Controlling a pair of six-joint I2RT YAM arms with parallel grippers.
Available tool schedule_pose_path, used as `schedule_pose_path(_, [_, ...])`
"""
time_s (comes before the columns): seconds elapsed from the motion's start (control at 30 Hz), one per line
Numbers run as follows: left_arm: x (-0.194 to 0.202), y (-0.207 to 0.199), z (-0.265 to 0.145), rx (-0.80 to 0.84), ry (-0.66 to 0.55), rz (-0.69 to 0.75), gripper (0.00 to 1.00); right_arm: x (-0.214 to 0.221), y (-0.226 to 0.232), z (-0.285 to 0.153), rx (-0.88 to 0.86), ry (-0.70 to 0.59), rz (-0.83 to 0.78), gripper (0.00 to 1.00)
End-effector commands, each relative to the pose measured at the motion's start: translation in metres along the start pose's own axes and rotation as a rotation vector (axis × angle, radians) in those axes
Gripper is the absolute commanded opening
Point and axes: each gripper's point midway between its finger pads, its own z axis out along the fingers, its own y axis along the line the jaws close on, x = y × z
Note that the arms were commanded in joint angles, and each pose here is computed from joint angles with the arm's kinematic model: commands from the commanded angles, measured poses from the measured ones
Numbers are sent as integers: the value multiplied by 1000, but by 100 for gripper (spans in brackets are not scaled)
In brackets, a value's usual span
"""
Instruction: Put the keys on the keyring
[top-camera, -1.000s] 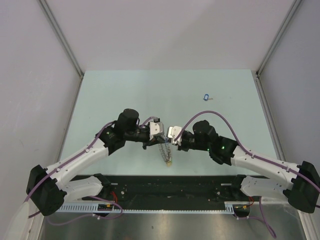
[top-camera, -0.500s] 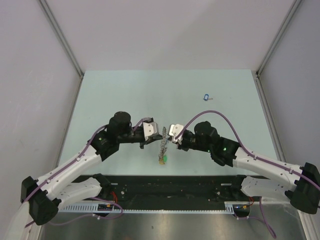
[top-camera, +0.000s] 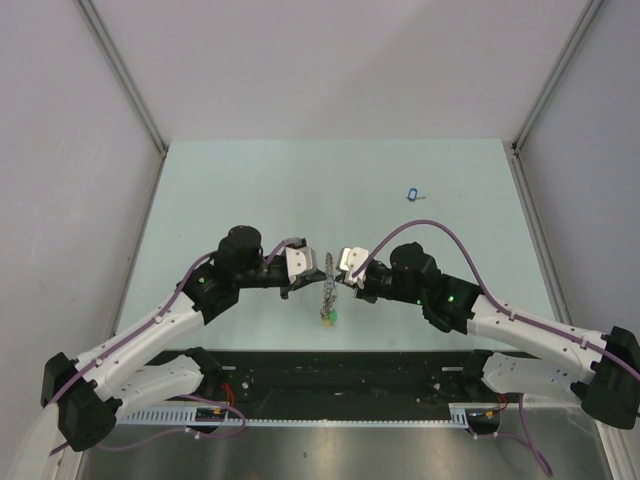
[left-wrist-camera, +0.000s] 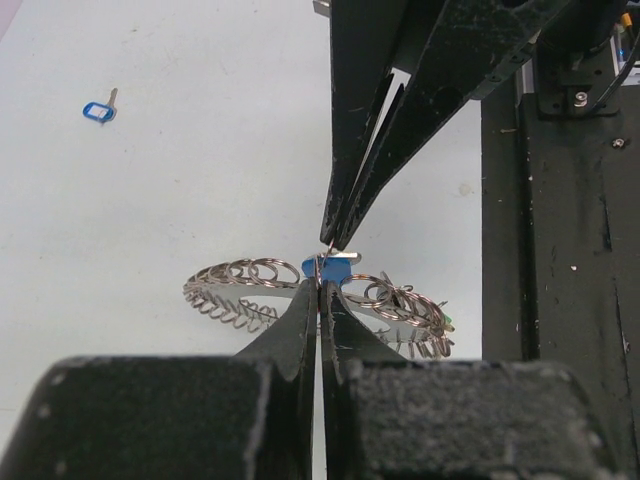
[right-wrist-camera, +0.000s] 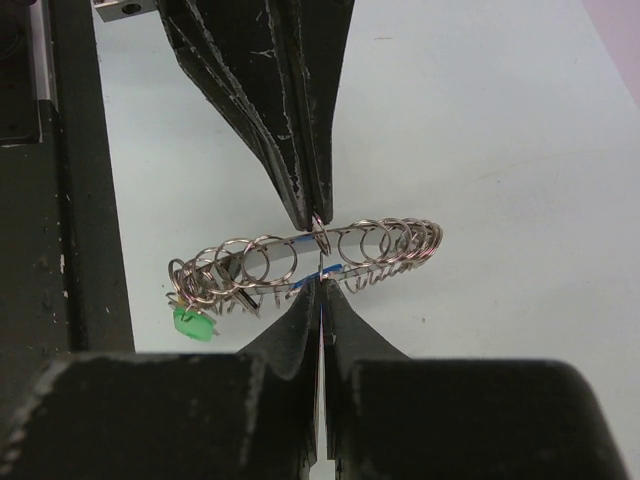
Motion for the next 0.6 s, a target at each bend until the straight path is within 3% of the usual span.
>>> schedule_pose_path(0.0, [-25, -2, 3, 36, -93, 46, 0, -16, -1, 1, -4, -61, 4, 0])
schedule_pose_path(0.57, [-24, 1, 0, 11, -90, 57, 0, -11, -7, 1, 12, -52, 28, 0])
